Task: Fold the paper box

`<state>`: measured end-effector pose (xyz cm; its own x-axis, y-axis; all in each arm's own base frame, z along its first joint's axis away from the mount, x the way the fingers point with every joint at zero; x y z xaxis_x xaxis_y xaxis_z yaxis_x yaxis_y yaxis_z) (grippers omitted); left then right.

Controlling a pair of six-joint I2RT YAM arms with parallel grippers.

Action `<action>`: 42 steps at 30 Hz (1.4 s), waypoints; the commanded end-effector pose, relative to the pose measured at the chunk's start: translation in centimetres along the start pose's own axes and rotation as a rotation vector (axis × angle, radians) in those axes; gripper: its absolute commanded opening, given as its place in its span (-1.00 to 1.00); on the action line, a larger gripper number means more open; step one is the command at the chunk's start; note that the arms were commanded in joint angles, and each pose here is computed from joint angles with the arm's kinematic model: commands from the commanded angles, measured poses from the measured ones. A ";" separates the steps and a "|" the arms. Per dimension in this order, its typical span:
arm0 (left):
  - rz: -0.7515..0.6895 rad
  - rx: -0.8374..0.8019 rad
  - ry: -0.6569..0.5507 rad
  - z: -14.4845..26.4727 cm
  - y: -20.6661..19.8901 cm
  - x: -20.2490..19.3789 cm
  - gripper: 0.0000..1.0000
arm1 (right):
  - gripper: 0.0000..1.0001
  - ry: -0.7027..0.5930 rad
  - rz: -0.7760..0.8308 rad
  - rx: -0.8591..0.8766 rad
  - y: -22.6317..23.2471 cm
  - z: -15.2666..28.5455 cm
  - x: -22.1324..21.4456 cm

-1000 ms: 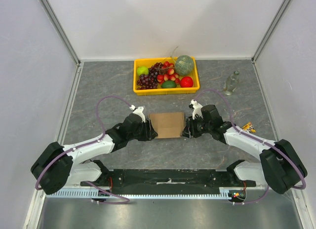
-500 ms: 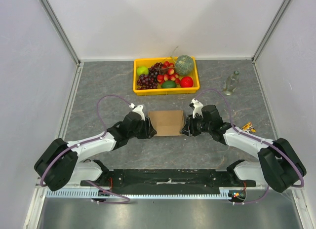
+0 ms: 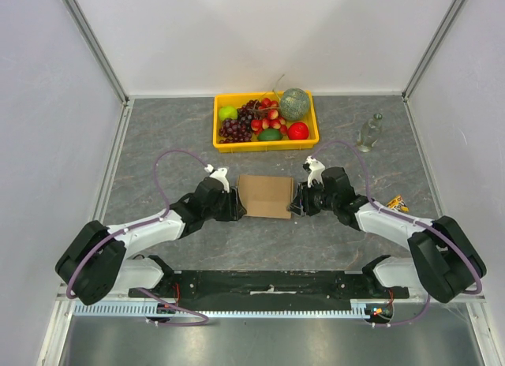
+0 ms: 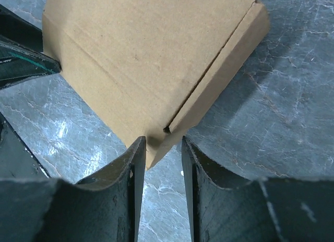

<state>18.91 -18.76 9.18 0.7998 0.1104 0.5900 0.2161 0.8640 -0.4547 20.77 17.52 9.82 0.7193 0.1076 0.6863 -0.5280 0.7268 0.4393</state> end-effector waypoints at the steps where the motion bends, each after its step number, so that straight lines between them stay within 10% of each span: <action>1: -0.046 0.015 -0.034 0.2 0.3 0.8 0.12 | -0.19 -0.042 0.000 -0.002 -0.3 -0.4 0.6; 26: -0.051 0.073 -0.034 -1.4 1.3 1.6 0.12 | 0.11 -0.210 0.090 -0.104 -0.1 1.0 7.1; 42: -0.050 0.079 -0.037 -2.0 1.0 2.1 0.12 | -0.44 -0.266 0.151 0.039 -0.5 -5.6 11.5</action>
<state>20.41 -18.13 7.61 0.8077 0.0897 0.5827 0.1785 0.9048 -0.3867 30.39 21.00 13.51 0.5511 0.0657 0.8318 -0.5881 0.7378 0.3314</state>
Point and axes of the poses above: each gripper's point midway between its finger pads, its own z axis back along the fingers, its own y axis along the line the jaws close on, x = y × z, the point moved 7 cm from there along z, back along the fingers, and after that the axes turned 3 degrees about z, right-handed, at the moved point
